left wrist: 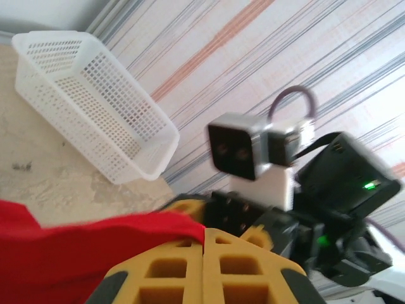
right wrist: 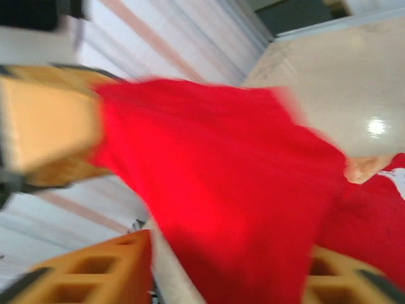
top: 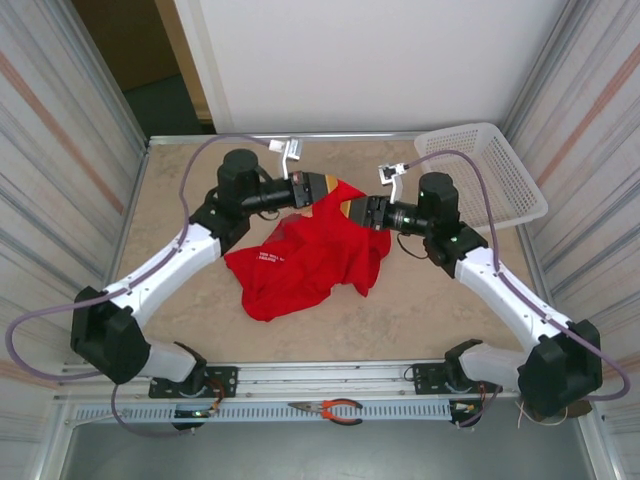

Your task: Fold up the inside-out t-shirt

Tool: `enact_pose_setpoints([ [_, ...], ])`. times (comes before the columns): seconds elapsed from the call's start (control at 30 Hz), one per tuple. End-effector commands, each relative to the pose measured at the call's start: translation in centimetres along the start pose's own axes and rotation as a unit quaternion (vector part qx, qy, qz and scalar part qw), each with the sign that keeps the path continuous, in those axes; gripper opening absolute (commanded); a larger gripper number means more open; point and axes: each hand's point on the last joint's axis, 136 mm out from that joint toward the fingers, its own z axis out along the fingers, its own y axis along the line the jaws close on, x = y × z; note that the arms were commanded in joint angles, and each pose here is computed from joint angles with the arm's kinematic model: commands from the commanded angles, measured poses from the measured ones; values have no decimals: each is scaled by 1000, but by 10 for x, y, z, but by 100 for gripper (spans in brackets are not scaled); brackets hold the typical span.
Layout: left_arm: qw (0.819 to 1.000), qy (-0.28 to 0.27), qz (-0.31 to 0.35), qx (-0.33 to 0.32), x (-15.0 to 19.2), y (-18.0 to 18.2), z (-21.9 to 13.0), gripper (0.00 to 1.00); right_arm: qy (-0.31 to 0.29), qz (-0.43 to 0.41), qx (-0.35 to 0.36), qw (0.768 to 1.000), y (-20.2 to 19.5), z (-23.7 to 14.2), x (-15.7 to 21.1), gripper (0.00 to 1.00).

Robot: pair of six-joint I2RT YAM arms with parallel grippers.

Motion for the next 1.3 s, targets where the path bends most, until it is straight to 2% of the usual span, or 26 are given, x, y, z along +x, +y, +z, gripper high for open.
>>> enact_pose_setpoints([
  [0.0,997,-19,41,68,-43,-72,-10,0,-34,-34,46,998,7,-23,-22,63],
  [0.13,994,-18,50,94,-65,-108,-12,0,-56,-70,71,993,23,-46,-34,69],
  [0.33,992,-12,44,121,-72,-126,-9,0,-65,-130,92,985,47,-59,-48,84],
  [0.53,989,-1,44,142,-70,-138,-7,0,-35,-173,85,981,62,-29,-54,87],
  [0.7,986,-17,46,158,-82,-148,-13,0,11,-186,81,979,51,8,-41,85],
  [0.77,987,-29,43,150,-94,-143,-16,0,26,-182,71,980,44,17,-32,77],
  [0.8,988,-36,42,146,-100,-139,-18,0,31,-180,65,981,42,21,-28,62],
  [0.83,989,-43,42,136,-107,-132,-21,0,34,-176,60,982,41,24,-27,37],
  [0.87,991,-49,38,122,-112,-120,-23,8,36,-173,57,983,41,26,-28,12],
  [0.9,992,-57,36,110,-116,-110,-28,21,33,-170,58,983,41,26,-32,0],
  [0.93,993,-65,34,94,-118,-96,-34,33,26,-168,67,983,40,24,-37,0],
  [1.0,995,-81,27,55,-115,-67,-47,45,3,-167,92,982,38,16,-54,0],
  [1.1,995,-90,26,-19,-89,-24,-73,54,-38,-151,119,981,35,-3,-85,0],
  [1.27,984,-31,24,-174,7,56,-105,64,-75,-141,135,978,38,-24,-112,0],
])
